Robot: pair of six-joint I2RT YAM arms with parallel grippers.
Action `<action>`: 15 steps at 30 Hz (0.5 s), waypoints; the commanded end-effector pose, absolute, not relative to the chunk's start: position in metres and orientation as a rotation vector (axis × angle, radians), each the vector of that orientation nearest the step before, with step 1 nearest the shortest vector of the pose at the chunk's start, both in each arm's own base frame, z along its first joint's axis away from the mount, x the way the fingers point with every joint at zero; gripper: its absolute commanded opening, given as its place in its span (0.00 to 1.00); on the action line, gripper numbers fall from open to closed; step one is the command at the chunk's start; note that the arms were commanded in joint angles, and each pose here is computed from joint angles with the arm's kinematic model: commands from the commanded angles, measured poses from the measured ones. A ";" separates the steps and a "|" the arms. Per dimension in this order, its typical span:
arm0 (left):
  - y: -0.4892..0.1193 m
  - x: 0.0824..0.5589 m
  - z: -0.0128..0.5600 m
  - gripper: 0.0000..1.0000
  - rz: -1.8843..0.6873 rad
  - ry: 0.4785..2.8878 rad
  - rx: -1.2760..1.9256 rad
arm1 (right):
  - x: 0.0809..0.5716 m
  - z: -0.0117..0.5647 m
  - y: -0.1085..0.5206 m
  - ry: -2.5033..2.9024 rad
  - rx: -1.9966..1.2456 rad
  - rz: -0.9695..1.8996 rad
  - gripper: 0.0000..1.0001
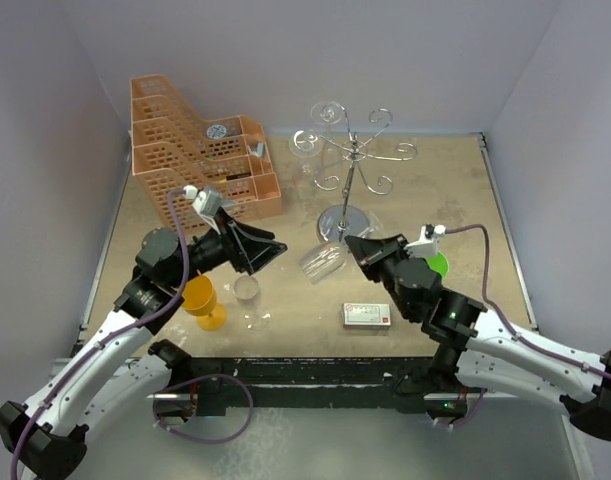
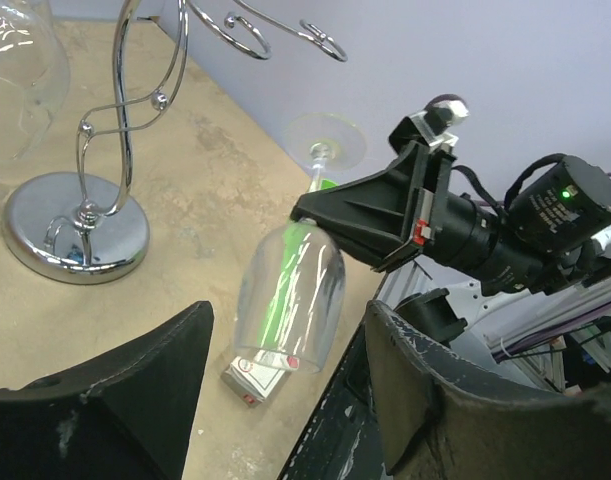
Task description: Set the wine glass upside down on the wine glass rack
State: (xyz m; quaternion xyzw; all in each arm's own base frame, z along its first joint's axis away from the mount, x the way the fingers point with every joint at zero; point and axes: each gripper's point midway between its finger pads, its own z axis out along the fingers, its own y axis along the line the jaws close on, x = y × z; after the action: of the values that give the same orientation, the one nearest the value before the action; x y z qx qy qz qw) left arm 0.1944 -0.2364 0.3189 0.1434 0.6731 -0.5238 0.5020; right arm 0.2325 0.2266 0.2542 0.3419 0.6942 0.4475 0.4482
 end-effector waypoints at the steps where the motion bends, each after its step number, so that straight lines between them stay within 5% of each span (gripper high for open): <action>1: -0.236 0.200 0.330 0.60 -1.243 1.563 0.351 | 0.234 0.312 0.194 1.480 0.654 1.045 0.00; 15: -0.236 0.223 0.329 0.60 -1.189 1.593 0.275 | 0.235 0.350 0.132 1.252 0.295 0.538 0.00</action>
State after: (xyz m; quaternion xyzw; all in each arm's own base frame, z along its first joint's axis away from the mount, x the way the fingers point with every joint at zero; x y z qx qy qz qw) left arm 0.2150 -0.2375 0.3081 0.1171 0.6896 -0.5039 0.5068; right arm 0.2356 0.1587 0.3066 0.1462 0.6348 0.3006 0.6967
